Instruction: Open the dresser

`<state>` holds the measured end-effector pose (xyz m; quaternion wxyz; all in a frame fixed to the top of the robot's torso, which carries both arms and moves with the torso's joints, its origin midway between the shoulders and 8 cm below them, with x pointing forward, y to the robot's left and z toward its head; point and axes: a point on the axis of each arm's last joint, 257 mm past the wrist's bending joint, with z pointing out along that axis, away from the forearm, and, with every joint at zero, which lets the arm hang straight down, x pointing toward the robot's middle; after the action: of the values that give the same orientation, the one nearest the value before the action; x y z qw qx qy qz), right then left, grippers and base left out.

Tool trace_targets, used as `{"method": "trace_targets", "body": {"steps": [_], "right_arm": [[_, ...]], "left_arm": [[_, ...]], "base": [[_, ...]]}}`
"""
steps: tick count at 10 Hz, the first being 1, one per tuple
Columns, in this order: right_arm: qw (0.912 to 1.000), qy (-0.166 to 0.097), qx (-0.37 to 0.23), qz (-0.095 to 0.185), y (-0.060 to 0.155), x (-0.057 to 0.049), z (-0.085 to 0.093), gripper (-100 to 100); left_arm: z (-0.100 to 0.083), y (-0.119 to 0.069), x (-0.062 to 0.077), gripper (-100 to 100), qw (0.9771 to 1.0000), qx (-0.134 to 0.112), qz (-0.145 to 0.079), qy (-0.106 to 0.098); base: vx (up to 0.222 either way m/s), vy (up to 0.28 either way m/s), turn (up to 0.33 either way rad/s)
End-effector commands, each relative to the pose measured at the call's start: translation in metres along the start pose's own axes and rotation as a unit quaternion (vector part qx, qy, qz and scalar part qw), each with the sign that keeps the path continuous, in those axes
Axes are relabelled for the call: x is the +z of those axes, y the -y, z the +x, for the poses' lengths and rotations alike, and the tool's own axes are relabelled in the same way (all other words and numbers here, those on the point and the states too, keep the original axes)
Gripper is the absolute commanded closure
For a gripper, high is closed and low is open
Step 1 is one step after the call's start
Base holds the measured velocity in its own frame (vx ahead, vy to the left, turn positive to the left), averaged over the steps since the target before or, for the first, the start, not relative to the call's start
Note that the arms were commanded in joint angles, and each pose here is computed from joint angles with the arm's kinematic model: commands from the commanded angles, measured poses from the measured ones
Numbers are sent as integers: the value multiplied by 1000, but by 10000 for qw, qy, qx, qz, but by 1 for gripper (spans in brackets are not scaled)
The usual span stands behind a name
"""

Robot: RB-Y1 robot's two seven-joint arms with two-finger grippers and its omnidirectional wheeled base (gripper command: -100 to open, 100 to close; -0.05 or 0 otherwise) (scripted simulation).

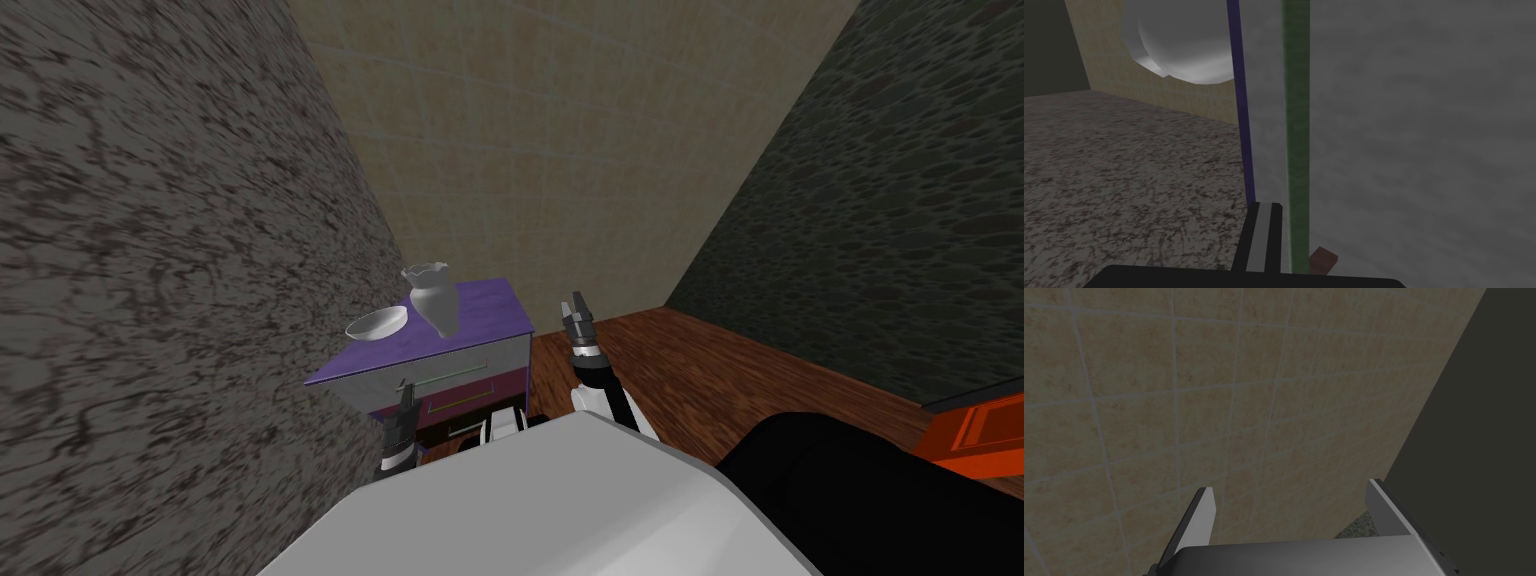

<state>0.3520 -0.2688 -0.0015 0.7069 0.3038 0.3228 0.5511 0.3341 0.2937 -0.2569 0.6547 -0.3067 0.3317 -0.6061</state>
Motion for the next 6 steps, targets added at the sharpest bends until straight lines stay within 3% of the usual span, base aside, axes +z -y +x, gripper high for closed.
{"method": "trace_targets", "body": {"steps": [1,5,6], "right_arm": [[10000,0,0,0,0,0,0,0],[10000,0,0,0,0,0,0,0],[10000,0,0,0,0,0,0,0]], "left_arm": [[14,-13,-16,-100,9994,-122,-321,33],[19,-14,-18,-100,9993,-178,-328,92],[16,-8,-14,-100,9997,-150,-193,100]], "base": [[11,0,10],[-2,-13,-12],[-1,-19,-8]]}}
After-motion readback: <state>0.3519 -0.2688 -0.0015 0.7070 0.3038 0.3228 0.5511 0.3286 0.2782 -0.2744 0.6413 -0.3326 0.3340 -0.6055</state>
